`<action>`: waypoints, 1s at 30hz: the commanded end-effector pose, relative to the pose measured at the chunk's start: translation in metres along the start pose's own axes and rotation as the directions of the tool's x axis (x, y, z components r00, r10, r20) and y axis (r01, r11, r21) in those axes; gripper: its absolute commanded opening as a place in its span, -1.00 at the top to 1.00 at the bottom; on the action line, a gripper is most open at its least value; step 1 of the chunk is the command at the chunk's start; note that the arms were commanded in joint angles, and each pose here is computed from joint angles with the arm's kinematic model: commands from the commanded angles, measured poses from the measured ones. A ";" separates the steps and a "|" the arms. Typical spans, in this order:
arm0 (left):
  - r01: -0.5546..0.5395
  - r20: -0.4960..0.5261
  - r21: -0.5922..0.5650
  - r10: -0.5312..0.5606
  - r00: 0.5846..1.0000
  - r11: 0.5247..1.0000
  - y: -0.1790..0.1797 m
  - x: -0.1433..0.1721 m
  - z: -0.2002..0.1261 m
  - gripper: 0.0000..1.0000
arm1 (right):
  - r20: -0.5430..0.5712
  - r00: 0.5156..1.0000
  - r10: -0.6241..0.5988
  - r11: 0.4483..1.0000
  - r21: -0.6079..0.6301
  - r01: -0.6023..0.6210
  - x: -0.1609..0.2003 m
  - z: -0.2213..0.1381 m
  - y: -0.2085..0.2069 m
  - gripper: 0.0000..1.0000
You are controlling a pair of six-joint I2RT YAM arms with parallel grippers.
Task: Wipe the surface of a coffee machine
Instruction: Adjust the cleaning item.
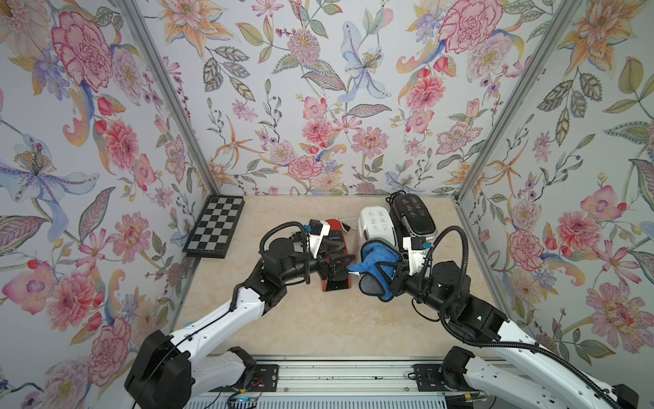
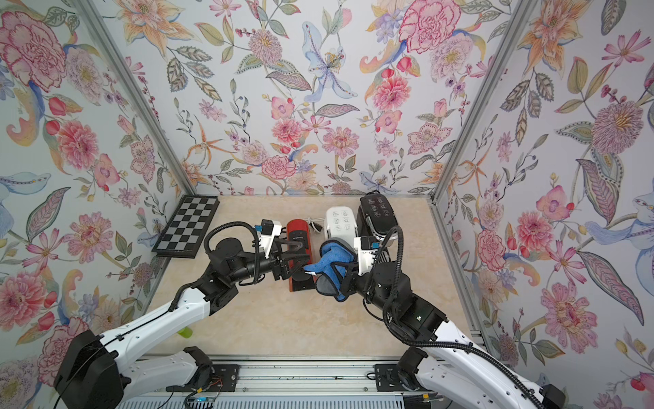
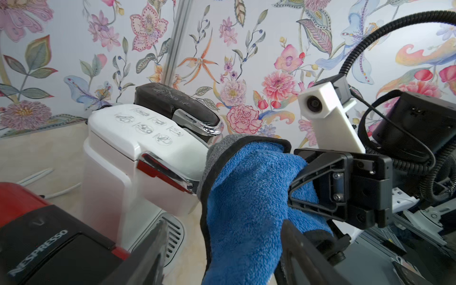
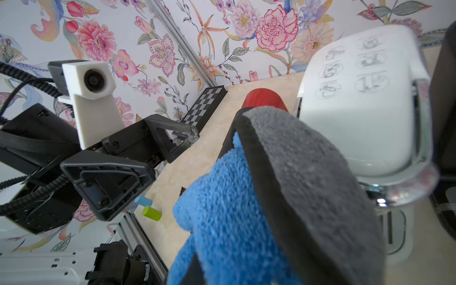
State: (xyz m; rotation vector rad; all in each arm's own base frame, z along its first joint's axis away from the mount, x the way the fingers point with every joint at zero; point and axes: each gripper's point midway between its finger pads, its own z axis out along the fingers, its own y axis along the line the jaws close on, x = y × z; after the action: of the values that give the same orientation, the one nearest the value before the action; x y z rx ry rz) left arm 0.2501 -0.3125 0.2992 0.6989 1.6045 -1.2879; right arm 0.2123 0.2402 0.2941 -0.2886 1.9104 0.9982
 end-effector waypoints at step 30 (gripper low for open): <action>0.013 -0.073 0.244 0.005 0.997 0.970 -0.045 0.011 0.040 -0.13 | 0.105 0.993 0.050 0.957 -0.289 -0.018 -0.061 0.027 0.034 1.00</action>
State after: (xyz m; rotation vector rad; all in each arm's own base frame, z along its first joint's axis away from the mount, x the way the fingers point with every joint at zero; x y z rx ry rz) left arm 0.2284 -0.3567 0.3014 0.8479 1.5516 -1.4562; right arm 0.2429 0.2652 0.3182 -0.3650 1.8109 1.2140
